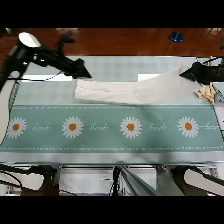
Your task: Fold the shirts.
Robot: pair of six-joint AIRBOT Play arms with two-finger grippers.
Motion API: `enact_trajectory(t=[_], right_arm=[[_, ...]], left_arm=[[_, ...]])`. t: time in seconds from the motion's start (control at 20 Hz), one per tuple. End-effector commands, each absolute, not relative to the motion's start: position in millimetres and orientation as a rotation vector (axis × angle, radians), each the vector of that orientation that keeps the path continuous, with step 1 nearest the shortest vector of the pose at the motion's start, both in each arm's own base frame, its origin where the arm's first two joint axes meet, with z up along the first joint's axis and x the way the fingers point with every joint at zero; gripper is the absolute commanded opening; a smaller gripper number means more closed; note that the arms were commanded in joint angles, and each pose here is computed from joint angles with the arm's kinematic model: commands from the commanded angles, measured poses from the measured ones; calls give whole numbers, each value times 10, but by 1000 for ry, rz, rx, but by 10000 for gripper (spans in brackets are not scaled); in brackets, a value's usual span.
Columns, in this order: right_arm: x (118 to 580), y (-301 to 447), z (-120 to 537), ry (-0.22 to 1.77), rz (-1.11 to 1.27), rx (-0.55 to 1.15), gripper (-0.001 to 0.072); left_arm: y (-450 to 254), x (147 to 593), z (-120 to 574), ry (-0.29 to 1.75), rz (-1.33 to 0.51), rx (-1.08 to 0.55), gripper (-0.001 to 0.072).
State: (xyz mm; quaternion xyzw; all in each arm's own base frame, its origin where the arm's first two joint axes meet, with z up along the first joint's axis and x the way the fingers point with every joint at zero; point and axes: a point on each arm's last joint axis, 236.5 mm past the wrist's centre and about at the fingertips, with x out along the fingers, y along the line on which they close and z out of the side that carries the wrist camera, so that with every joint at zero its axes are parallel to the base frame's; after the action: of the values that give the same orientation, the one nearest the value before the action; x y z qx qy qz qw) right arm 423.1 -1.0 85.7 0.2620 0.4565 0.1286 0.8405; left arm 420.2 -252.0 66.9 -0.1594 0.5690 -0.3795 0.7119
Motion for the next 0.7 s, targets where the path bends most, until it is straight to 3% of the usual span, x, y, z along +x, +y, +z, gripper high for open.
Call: enact_trajectory(t=[0.0, 0.65], right_arm=[[3939, -69, 1029, 997, 230, 461, 24], [3460, 132, 1639, 930, 235, 443, 24]], left_arm=[[-3389, 4016, 731, 1202, -893, -351, 22], [-5047, 3260, -197, 1329, -928, -508, 22]])
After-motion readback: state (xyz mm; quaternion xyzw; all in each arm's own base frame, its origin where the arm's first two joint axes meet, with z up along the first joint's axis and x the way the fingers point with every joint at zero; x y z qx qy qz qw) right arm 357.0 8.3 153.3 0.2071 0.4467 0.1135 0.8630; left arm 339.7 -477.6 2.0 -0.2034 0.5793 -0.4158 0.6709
